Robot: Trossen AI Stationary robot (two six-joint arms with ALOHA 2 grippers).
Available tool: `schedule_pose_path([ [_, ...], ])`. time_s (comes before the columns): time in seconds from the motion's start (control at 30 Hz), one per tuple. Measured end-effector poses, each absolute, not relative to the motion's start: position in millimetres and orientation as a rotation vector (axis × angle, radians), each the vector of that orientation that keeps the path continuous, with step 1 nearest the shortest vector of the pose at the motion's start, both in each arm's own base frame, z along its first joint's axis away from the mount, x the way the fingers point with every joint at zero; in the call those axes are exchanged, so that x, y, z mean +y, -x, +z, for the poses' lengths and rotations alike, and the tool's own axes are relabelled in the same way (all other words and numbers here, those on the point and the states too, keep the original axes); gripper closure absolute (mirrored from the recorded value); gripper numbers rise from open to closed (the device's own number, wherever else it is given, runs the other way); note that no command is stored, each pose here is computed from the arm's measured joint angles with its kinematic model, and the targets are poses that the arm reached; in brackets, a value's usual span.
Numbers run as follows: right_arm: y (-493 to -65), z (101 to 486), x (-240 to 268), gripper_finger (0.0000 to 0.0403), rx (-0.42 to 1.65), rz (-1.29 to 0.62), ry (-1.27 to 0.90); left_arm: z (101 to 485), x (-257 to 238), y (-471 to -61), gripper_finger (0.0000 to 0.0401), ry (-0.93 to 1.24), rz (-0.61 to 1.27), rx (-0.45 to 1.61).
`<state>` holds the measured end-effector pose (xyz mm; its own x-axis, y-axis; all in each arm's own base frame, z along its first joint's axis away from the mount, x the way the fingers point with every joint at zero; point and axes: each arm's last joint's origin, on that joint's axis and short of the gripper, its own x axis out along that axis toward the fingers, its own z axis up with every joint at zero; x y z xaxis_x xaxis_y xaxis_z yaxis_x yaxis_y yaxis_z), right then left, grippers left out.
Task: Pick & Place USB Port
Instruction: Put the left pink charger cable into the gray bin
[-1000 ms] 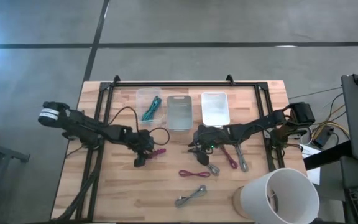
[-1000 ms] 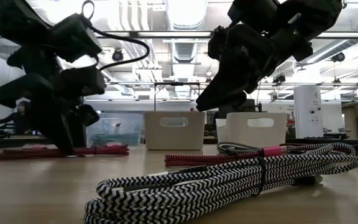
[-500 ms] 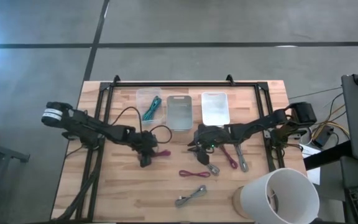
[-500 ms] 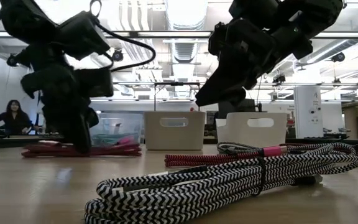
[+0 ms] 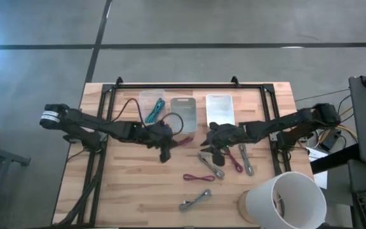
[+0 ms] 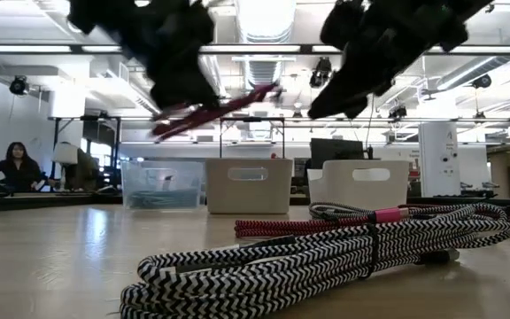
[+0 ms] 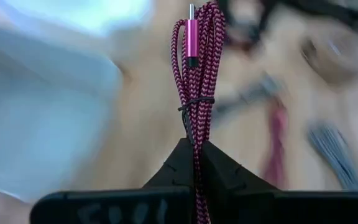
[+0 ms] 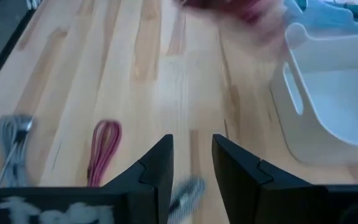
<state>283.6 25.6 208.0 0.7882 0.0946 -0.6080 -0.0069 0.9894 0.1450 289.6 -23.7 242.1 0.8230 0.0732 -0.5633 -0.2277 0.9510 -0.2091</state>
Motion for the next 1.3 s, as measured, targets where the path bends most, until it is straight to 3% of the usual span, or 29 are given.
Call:
schedule_pose_path([
  [0.2, -265, 227, 24, 0.0306, 0.657, 0.049, -0.152, 273, -3, -301, 0.0383, 0.23, 0.437, 0.391],
  [0.37, -262, 232, 24, 0.0315, 0.635, 0.053, -0.147, 268, 25, -316, 0.0386, 0.34, 0.49, 0.282],
  [0.8, -268, 219, 24, 0.033, 0.686, 0.081, -0.05, 195, 94, -338, 0.0385, 0.44, 0.673, 0.43],
  [1.3, -272, 210, 25, 0.0317, 0.72, 0.078, -0.052, 156, 101, -344, 0.0381, 0.503, 0.707, 0.543],
])
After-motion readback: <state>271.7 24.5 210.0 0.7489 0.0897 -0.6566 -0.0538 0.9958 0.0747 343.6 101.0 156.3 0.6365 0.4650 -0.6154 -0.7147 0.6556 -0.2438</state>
